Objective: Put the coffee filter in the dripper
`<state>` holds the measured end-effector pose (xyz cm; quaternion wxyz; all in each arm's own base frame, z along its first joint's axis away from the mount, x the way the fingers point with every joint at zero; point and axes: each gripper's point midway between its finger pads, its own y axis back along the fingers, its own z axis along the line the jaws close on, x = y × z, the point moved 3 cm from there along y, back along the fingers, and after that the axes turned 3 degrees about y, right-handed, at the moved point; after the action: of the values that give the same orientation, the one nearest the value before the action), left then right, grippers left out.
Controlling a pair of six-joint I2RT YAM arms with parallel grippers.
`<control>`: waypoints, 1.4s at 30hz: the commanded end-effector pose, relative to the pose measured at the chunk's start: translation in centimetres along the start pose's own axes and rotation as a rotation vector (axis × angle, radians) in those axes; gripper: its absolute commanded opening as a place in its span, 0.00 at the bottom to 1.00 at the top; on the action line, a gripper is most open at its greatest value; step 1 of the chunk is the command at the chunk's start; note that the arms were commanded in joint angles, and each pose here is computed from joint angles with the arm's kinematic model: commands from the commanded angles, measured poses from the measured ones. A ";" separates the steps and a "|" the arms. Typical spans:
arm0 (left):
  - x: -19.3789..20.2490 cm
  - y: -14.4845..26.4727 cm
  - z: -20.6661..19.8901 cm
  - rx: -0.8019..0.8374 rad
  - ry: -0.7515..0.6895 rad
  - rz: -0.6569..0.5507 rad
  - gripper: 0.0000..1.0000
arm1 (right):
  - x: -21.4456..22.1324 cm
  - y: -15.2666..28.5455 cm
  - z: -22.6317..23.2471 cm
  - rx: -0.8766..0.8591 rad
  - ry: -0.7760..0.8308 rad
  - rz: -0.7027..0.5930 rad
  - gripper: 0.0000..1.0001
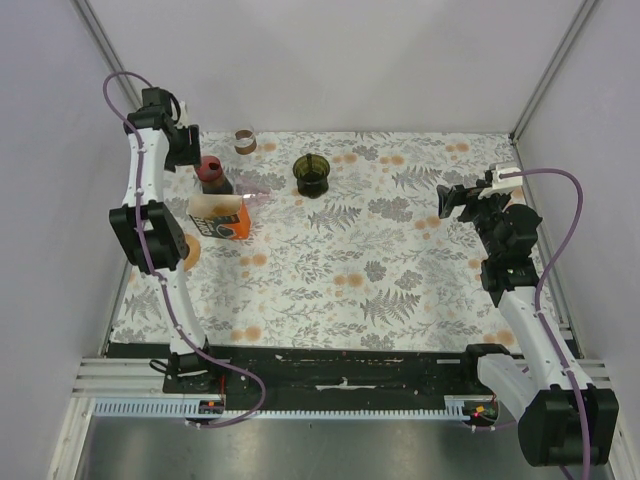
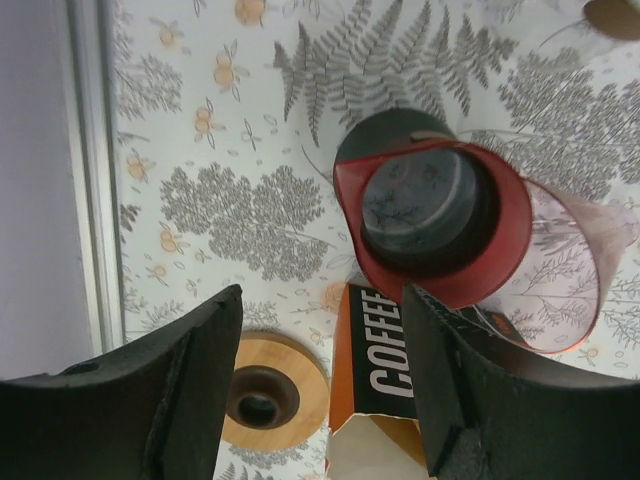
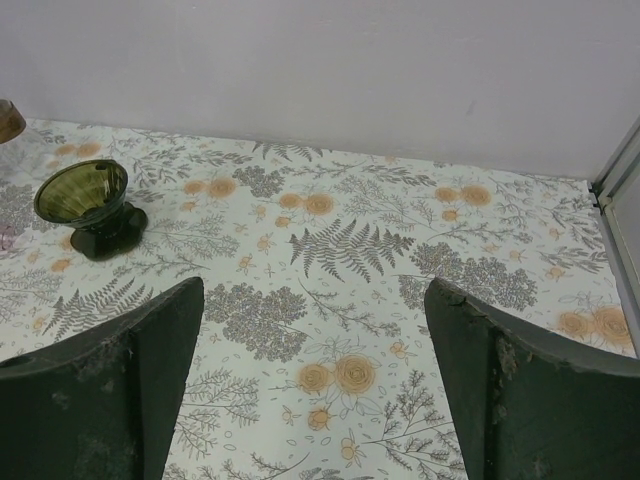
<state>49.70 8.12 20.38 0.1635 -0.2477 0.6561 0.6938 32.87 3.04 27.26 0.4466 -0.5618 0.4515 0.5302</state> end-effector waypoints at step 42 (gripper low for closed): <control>2.9 17.9 -24.9 0.642 -0.706 -0.260 0.02 | -3.2 -0.3 1.3 -0.094 -0.040 -0.004 0.98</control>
<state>46.47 -9.39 34.89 0.4447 -0.2020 0.6768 0.5508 32.42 3.60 27.31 0.4279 -0.5506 0.4504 0.5576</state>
